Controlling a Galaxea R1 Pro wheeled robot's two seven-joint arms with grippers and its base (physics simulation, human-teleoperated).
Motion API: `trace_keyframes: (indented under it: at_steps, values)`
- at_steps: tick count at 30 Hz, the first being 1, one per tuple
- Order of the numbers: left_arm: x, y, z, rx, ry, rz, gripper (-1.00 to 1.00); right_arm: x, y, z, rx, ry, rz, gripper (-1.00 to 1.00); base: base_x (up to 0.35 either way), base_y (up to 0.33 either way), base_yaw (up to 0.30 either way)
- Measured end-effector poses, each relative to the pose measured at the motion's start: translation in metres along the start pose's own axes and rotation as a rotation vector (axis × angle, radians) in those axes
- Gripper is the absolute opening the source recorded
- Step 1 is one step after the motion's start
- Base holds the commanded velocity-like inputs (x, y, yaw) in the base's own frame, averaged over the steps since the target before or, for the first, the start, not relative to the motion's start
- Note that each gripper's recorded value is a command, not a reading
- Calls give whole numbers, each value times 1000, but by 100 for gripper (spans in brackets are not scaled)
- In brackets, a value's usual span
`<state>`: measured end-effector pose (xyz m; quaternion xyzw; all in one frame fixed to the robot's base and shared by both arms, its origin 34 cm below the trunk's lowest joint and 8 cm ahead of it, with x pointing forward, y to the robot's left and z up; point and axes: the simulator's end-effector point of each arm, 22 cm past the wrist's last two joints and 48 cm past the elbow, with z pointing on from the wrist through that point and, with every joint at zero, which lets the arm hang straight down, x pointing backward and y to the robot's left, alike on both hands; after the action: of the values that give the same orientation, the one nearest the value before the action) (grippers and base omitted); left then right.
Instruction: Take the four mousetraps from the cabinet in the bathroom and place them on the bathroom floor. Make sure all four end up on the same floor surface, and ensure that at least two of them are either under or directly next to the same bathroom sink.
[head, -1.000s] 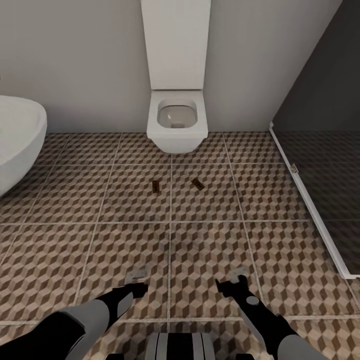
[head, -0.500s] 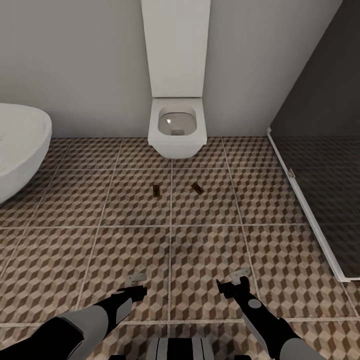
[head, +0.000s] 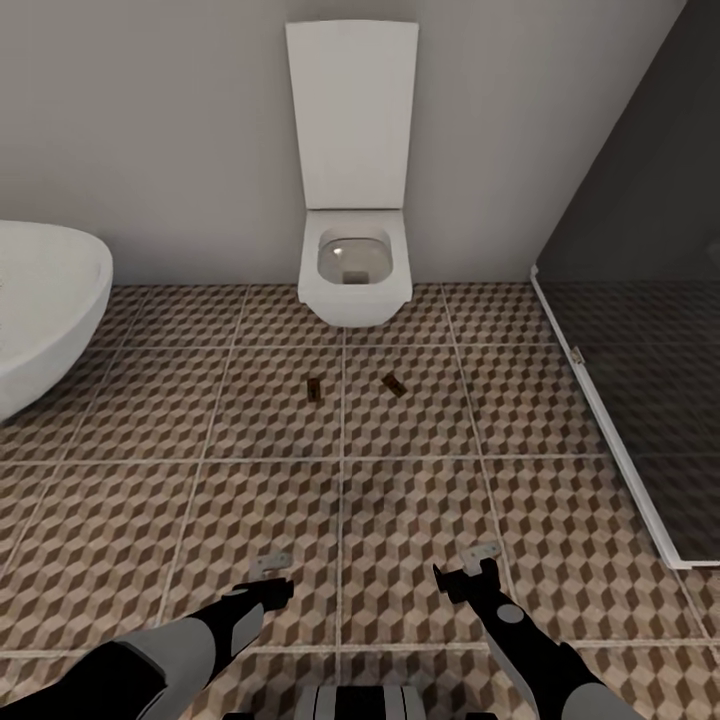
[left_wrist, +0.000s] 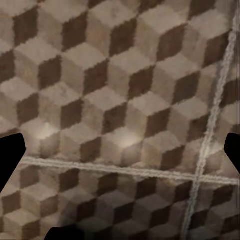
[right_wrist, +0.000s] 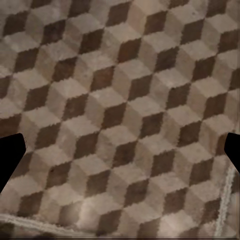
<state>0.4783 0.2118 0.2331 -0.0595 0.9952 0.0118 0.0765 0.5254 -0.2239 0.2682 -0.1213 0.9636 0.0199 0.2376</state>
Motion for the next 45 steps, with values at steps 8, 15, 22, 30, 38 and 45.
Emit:
trace_keyframes:
  at_steps: [8, 15, 22, 30, 38, 45]
  values:
    - [-4, 0, -18, -1, -2, 0, 100, -6, 0, -16, 0, 4, 1, 100, 0, 0, 0]
    - [-5, 1, -33, -1, 0, 0, 100, -13, 0, -30, 0, 3, -1, 100, 0, 0, 0]
    - [-8, 5, -48, -6, -12, 0, 100, -25, -2, -43, 3, -7, -1, 100, 0, 0, 0]
    - [-13, 19, -64, -24, -22, -1, 100, -31, -2, -59, 4, -22, 2, 100, 0, 0, 0]
    - [-10, 36, -80, -44, -39, -3, 100, -37, -3, -76, 7, -52, 5, 100, 0, 0, 0]
    - [-2, 44, -95, -54, -63, -6, 100, -44, -5, -89, 10, -62, 9, 100, 0, 0, 0]
